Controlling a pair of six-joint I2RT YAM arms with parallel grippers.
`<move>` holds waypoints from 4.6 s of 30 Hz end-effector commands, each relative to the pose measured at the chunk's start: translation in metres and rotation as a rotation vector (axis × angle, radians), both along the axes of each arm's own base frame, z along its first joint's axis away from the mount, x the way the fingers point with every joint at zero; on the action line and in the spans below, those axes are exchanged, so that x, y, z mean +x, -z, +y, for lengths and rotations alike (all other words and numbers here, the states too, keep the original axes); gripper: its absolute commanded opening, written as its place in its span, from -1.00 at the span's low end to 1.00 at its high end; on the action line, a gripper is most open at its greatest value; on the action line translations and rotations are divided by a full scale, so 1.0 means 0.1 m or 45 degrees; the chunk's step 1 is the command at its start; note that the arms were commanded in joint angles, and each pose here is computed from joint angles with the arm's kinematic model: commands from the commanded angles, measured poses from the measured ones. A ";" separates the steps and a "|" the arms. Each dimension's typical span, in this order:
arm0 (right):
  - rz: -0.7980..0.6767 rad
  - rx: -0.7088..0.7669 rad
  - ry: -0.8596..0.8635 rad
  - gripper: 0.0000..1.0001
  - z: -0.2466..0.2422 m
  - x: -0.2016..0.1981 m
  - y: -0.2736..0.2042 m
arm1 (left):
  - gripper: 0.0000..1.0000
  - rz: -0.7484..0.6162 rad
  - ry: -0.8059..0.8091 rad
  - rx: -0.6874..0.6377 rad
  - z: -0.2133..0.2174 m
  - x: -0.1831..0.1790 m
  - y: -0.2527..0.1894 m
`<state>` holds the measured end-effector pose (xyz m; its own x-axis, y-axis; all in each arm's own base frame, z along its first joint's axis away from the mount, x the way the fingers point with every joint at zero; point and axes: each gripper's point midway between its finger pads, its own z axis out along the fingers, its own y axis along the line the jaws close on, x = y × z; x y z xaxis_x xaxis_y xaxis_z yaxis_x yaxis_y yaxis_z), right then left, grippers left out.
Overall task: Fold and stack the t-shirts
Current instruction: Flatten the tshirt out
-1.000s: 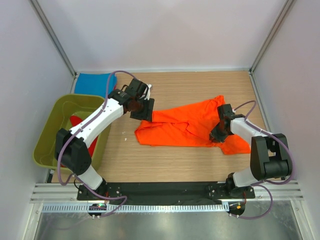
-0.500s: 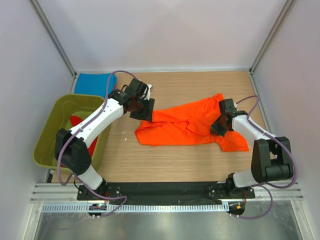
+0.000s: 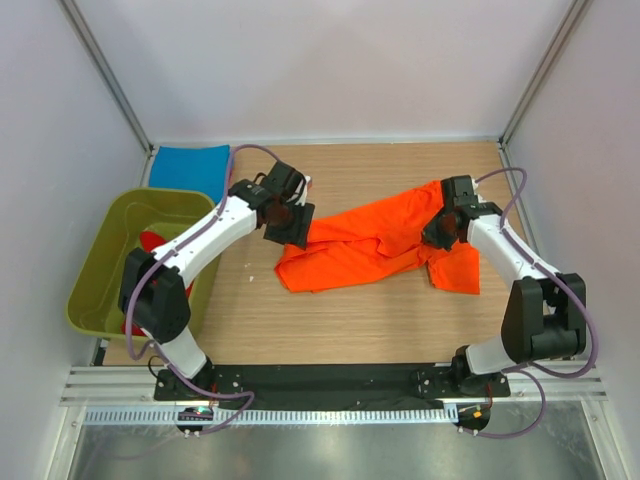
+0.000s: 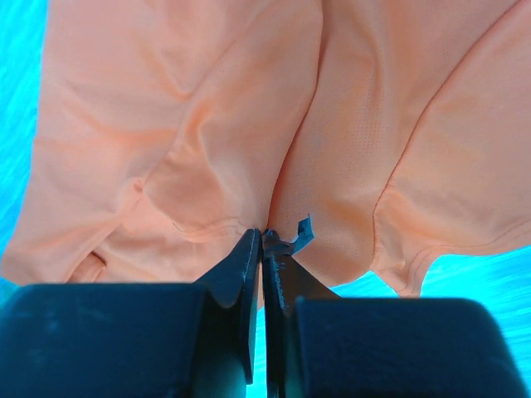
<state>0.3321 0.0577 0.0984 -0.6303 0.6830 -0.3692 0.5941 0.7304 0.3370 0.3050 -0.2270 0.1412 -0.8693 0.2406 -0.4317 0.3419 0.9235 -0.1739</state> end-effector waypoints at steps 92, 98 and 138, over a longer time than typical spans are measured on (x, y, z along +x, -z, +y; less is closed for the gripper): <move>-0.358 -0.056 0.043 -0.97 -0.33 0.76 -0.95 | -0.30 -0.316 0.114 0.435 -0.87 0.66 0.94; -0.357 -0.040 0.069 -0.98 -0.36 0.84 -0.94 | -0.33 -0.381 0.146 0.401 -0.99 0.61 0.76; -0.428 0.033 0.066 -0.97 -0.27 1.06 -1.20 | -0.36 -0.291 0.034 0.549 -0.78 0.69 1.09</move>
